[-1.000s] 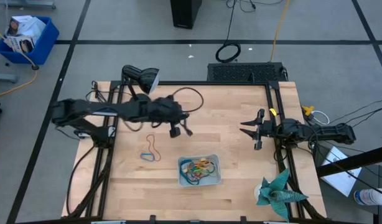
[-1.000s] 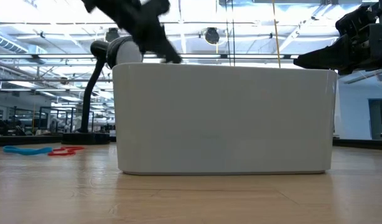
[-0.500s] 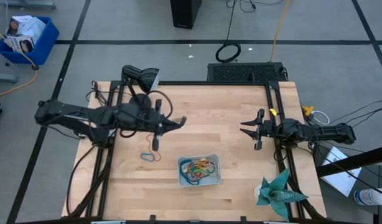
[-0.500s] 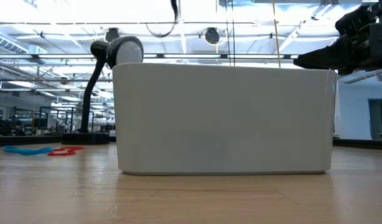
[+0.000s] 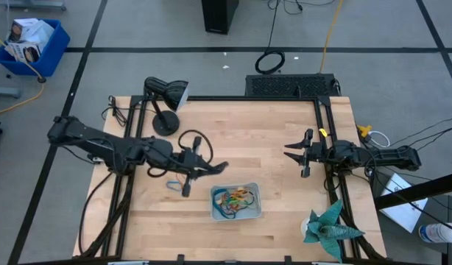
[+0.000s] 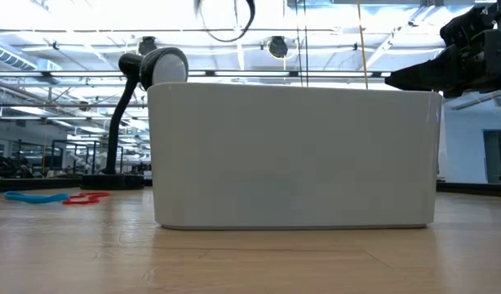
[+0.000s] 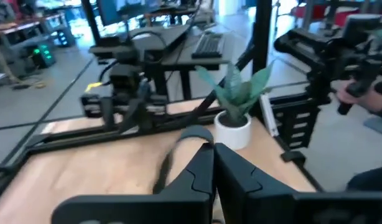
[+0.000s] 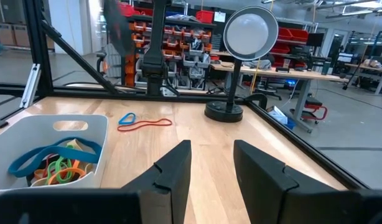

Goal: Pick and place rubber bands into bin
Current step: Put the black rubber band into the gray bin

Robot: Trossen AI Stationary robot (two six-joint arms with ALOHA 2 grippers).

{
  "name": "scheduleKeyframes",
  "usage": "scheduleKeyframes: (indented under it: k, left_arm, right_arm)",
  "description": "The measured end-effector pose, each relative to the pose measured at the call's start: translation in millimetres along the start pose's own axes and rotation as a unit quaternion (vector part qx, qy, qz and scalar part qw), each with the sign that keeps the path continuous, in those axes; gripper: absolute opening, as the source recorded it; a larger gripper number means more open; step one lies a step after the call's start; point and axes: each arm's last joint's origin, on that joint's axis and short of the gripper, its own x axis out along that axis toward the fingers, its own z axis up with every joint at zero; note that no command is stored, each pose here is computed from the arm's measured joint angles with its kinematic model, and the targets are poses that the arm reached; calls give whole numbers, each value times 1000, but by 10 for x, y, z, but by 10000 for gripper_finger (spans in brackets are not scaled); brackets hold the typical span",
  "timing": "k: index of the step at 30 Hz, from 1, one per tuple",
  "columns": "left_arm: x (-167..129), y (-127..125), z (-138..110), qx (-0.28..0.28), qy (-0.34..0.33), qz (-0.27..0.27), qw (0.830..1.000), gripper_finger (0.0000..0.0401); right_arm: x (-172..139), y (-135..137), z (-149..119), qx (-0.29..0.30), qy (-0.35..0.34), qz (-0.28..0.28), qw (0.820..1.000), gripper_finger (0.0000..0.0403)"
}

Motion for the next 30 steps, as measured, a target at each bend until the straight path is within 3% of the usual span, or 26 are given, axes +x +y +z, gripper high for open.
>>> scheduleKeyframes:
  k: [15,30]
  left_arm:
    - [629,-233,-457,-20,43,-91,995,5]
    - [1146,-333,-1127,-55,116,-116,985,15]
  right_arm:
    - [0,0,0,12,0,0,1000,116]
    - [0,0,0,12,0,0,1000,116]
